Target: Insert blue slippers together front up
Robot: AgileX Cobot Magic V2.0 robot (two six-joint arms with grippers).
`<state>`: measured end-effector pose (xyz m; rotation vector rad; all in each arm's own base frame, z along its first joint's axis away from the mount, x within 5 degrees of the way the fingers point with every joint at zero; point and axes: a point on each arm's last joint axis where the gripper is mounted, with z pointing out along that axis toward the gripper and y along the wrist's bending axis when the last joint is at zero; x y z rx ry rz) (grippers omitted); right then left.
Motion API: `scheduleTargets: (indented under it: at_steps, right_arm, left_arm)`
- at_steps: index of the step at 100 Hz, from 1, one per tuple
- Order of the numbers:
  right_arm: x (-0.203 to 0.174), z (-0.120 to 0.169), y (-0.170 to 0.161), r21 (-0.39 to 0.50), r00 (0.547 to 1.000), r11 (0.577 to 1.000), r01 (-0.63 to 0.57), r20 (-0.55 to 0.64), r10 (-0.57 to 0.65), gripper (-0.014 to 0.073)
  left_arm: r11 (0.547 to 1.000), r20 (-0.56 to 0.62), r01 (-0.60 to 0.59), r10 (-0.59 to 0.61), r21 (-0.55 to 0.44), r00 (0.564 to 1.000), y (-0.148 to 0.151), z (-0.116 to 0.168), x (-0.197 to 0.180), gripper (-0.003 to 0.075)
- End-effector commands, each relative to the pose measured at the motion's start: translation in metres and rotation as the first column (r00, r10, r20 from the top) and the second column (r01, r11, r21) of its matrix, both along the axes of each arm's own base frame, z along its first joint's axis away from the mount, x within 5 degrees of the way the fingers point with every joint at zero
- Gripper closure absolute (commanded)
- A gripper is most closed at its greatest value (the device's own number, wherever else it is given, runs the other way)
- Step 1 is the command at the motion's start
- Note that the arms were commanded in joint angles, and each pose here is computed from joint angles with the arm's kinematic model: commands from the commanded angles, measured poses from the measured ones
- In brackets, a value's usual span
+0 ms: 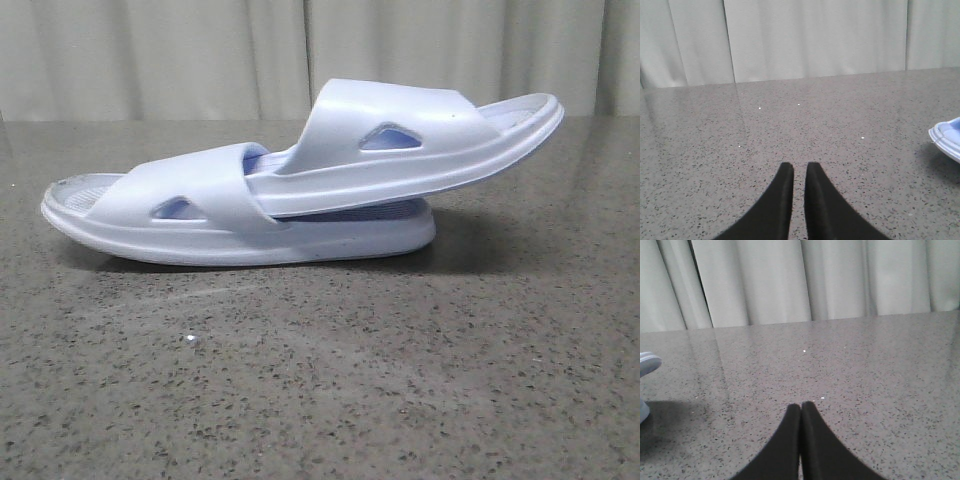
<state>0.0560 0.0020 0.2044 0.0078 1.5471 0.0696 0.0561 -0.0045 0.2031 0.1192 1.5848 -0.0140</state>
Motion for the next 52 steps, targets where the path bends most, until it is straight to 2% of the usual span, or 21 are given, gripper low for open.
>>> scheduleTargets:
  at_steps: [1, 52]
  right_arm:
    - [-0.0011, 0.0018, 0.0002, -0.008, 0.996, 1.0, 0.001, 0.086, 0.0, 0.0702]
    - [-0.0011, 0.0018, 0.0002, -0.008, 0.996, 1.0, 0.001, 0.086, 0.0, 0.0702]
  left_arm:
    - [1.0, 0.099, 0.007, -0.004, -0.026, 0.995, -0.0003, 0.0058, -0.0022, 0.0704]
    - [1.0, 0.099, 0.007, -0.004, -0.026, 0.995, -0.0003, 0.0058, -0.0022, 0.0704]
